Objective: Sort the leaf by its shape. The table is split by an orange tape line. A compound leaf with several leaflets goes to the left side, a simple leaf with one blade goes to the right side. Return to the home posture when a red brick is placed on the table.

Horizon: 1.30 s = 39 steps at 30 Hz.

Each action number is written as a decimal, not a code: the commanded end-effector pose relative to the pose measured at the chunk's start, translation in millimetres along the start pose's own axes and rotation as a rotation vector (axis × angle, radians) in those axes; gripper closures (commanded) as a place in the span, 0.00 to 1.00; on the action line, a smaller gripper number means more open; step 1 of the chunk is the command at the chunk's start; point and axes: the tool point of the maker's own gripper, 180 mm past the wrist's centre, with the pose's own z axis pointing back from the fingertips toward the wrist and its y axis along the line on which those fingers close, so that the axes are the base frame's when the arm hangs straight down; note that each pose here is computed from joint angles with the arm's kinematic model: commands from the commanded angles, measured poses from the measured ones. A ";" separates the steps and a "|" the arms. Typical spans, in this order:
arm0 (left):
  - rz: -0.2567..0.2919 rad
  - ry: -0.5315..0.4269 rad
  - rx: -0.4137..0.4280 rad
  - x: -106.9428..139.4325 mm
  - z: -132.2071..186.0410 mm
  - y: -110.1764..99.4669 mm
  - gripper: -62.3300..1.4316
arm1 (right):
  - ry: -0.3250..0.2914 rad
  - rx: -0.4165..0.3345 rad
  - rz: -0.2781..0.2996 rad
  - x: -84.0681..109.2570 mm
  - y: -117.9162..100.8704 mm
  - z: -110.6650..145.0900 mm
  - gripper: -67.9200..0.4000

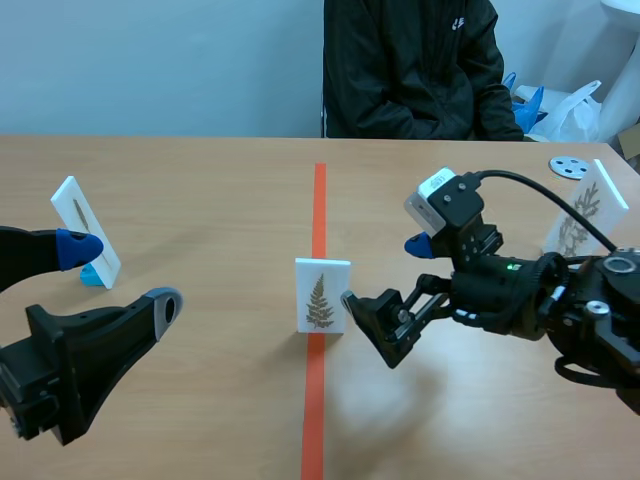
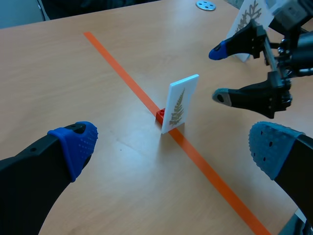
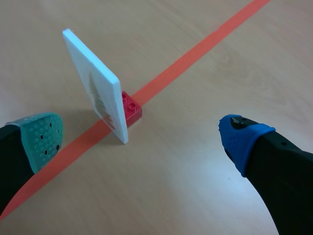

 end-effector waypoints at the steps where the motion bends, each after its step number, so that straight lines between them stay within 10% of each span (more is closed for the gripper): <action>1: -0.002 -0.031 -0.001 7.5 -0.5 0.7 0.00 | -0.063 0.005 0.009 18.1 -0.6 -7.8 0.00; 12: -0.022 -0.035 0.007 8.6 -0.1 2.6 0.00 | -0.034 0.065 0.014 3.8 28.9 -44.6 0.00; 30: -0.022 -0.039 0.006 9.3 -0.1 2.6 0.00 | 0.017 0.059 0.056 -13.1 38.3 -51.5 0.61; 39: -0.022 -0.047 0.006 10.7 0.0 2.6 0.00 | 0.016 0.055 0.056 -13.0 37.6 -51.5 0.75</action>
